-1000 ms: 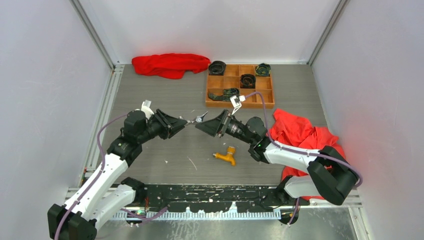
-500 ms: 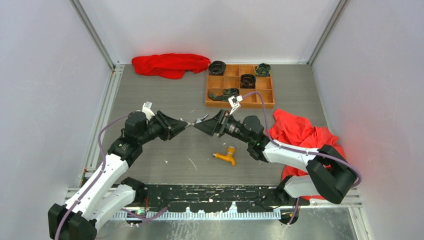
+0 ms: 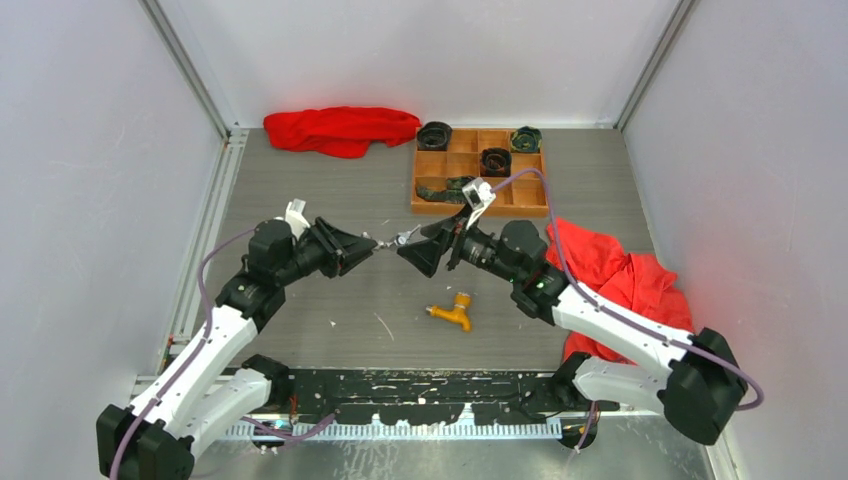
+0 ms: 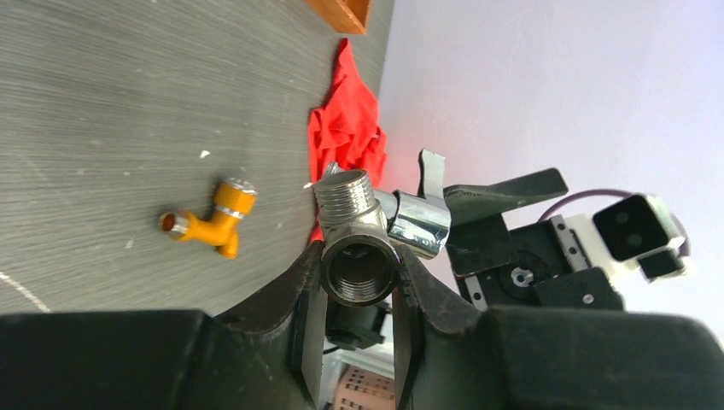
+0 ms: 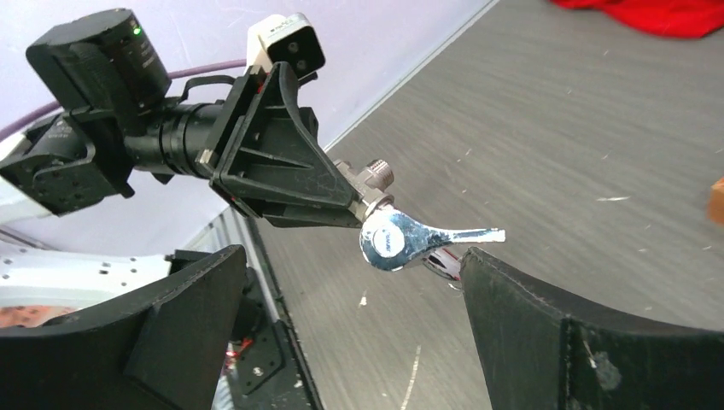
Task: Install the water faucets
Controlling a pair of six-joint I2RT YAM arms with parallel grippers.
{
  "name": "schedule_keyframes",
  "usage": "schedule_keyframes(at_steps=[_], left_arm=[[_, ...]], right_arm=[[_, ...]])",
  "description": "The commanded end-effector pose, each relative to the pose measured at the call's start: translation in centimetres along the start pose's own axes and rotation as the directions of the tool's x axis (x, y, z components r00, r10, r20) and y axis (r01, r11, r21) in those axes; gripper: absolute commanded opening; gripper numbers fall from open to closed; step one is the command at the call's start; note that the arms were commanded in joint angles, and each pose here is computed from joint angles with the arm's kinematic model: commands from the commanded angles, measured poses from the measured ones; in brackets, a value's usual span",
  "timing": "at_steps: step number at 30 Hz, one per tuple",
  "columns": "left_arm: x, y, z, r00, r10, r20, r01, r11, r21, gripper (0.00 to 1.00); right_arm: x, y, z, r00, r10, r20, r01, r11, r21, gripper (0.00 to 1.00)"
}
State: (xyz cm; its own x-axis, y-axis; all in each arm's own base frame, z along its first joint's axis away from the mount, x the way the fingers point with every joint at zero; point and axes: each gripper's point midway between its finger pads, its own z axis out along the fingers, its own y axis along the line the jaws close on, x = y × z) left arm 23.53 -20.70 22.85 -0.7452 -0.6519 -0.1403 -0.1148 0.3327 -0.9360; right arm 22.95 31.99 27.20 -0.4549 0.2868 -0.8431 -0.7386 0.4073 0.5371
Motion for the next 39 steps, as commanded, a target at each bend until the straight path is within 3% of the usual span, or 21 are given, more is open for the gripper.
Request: schedule_keyframes(at_steps=[1,5,10,16,24,39], left_arm=[[-0.2,-6.5,-0.7,0.999,-0.006,-0.033,0.013,0.975,0.222,0.00],[0.5,-6.9,-0.3,0.993,-0.047,-0.107,0.068,0.975,0.209,0.00],[0.9,-7.1,-0.1,0.989,-0.030,-0.145,0.059,0.978,0.198,0.00],[1.2,-7.4,-0.5,0.987,0.040,-0.156,-0.011,0.983,0.185,0.00],[1.6,-7.3,-0.6,0.980,0.088,-0.177,-0.055,0.981,0.185,0.00],[2.3,-5.5,0.1,0.967,0.116,-0.228,-0.083,0.985,0.149,0.00]], right_arm=[[-2.5,0.3,-1.3,0.976,-0.211,0.058,0.210,0.977,0.021,1.00],[-2.5,1.5,-2.7,0.928,-0.348,0.135,0.358,0.932,-0.053,1.00],[-1.0,1.8,-4.5,0.786,-0.544,0.295,0.592,0.799,-0.102,0.98],[0.4,2.2,-4.1,0.743,-0.628,0.232,0.667,0.724,-0.177,0.90],[0.3,4.8,-5.0,0.624,-0.747,0.232,0.777,0.561,-0.285,0.81],[-1.9,7.0,-5.0,0.589,-0.762,0.269,0.803,0.514,-0.302,0.84]])
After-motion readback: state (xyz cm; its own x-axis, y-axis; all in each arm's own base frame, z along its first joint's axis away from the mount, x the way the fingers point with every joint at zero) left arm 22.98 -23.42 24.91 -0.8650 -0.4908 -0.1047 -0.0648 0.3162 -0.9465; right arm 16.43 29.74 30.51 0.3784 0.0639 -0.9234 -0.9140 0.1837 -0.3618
